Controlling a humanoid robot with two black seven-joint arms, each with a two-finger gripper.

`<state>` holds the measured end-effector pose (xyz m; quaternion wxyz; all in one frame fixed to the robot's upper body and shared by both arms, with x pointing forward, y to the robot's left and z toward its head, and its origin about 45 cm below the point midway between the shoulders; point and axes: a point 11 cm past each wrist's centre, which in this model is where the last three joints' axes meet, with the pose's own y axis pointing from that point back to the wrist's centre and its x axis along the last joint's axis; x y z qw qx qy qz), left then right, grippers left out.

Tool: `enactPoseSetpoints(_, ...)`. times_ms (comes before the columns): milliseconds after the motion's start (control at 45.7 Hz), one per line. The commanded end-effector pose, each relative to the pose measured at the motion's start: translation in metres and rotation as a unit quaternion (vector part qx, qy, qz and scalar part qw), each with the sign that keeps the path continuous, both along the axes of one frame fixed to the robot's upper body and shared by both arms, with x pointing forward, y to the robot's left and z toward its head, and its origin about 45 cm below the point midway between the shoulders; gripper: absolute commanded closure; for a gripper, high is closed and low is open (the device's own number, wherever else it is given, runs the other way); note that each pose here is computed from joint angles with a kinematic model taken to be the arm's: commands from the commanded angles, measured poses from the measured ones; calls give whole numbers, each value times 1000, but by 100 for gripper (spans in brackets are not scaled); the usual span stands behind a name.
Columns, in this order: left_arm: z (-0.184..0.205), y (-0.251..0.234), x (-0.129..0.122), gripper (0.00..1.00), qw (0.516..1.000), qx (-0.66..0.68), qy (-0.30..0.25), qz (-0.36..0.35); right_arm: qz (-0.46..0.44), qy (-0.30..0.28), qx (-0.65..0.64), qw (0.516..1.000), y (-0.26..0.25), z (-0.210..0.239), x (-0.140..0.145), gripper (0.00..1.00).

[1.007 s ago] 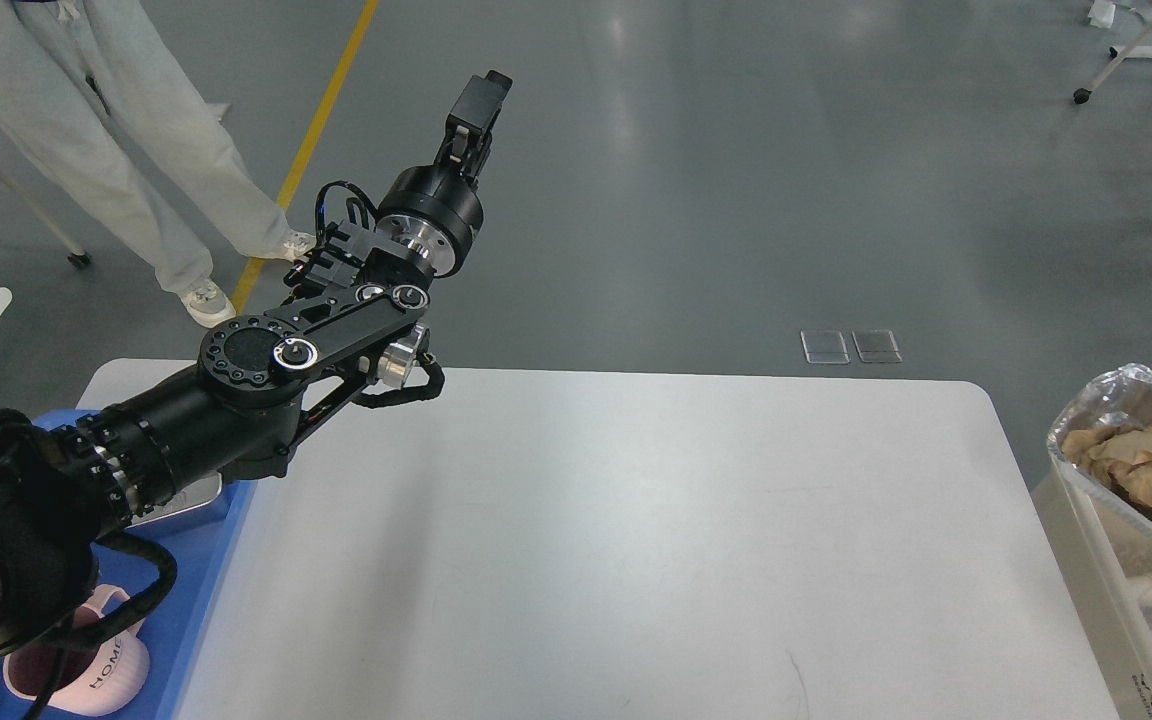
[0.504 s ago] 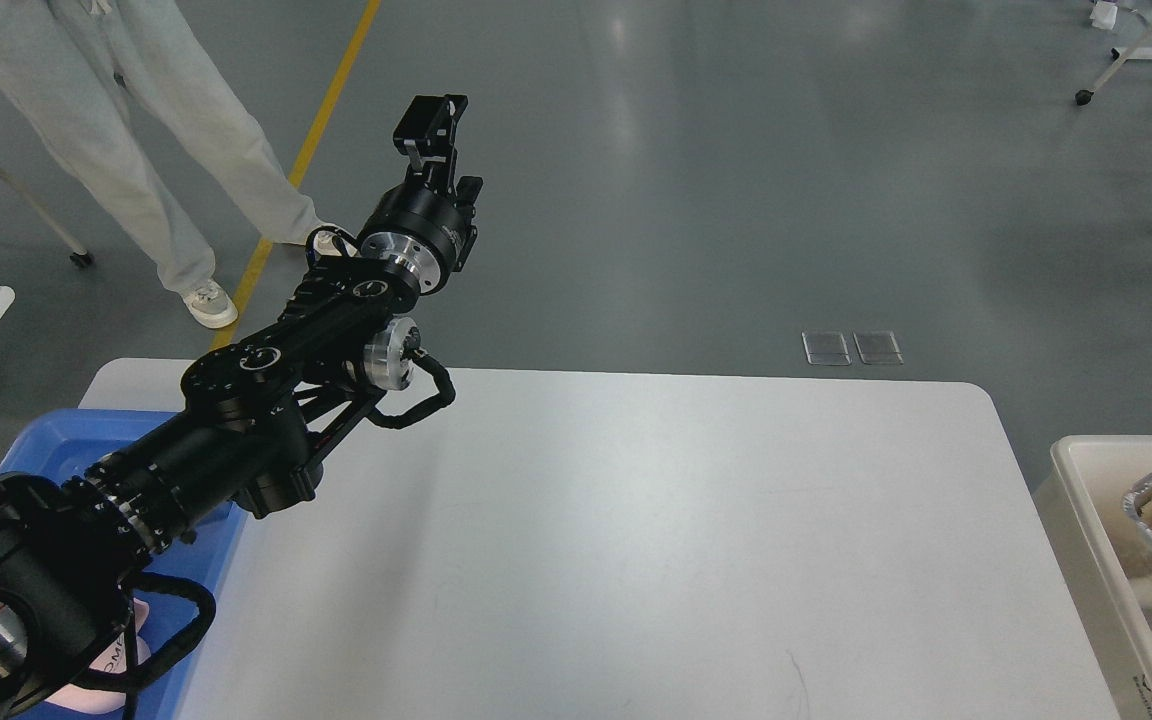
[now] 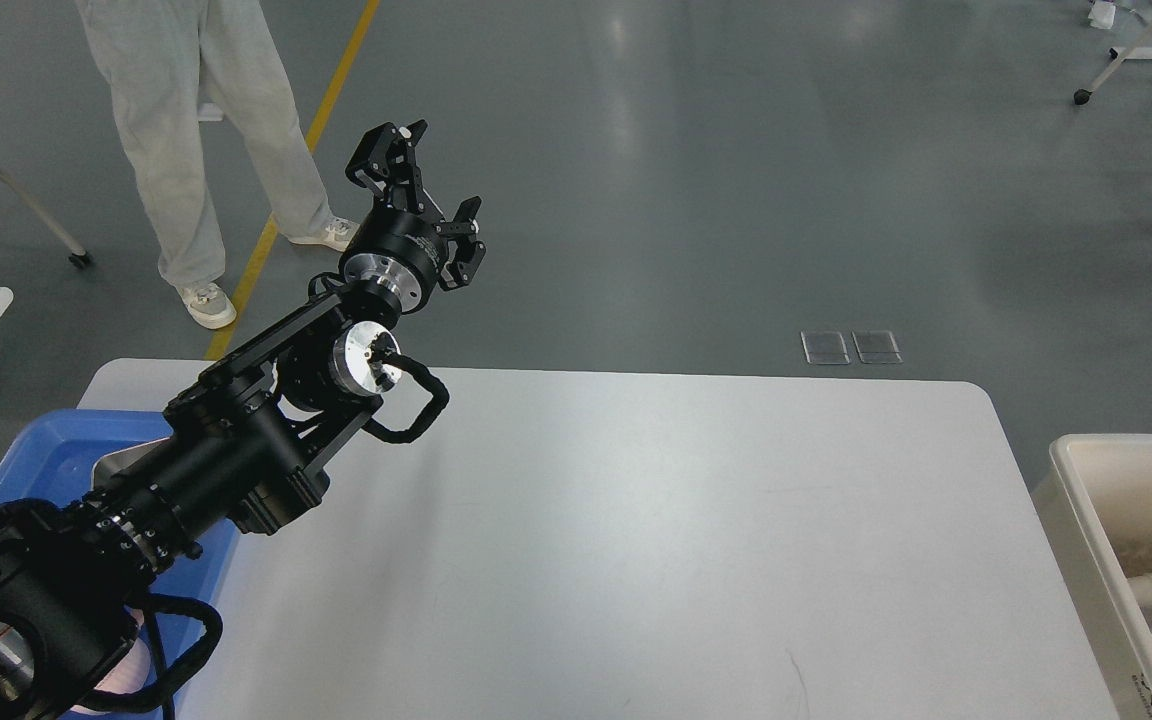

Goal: Tidy desktop

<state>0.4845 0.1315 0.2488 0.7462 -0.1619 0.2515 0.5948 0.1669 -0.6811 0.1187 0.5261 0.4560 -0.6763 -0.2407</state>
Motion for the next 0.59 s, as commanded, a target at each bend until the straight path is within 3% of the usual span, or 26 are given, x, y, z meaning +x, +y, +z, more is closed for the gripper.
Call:
enactPoseSetpoints(0,-4,-5,-3,5,1000,-14,6,1,-7,-4,-11,1000,-2,0,1,56)
enactPoseSetpoints(66,-3,-6,-2,5,1000,-17,6,1,-7,-4,-12,1000,-1,0,1,48)
enactPoseSetpoints(197,-3,-6,-3,5,1000,-18,6,1,-14,-12,-32,999,-5,2,2,16)
enactPoseSetpoints(263,-3,-6,-3,5,1000,-19,5,-1,-17,-16,-43,999,-4,1,4,7)
enactPoseSetpoints(460,2,-5,-1,5,999,-39,0,-3,-25,-33,-45,998,-4,3,11,2)
enactPoseSetpoints(569,2,-5,-1,5,999,-41,1,-5,-39,-71,-36,996,-2,10,26,1)
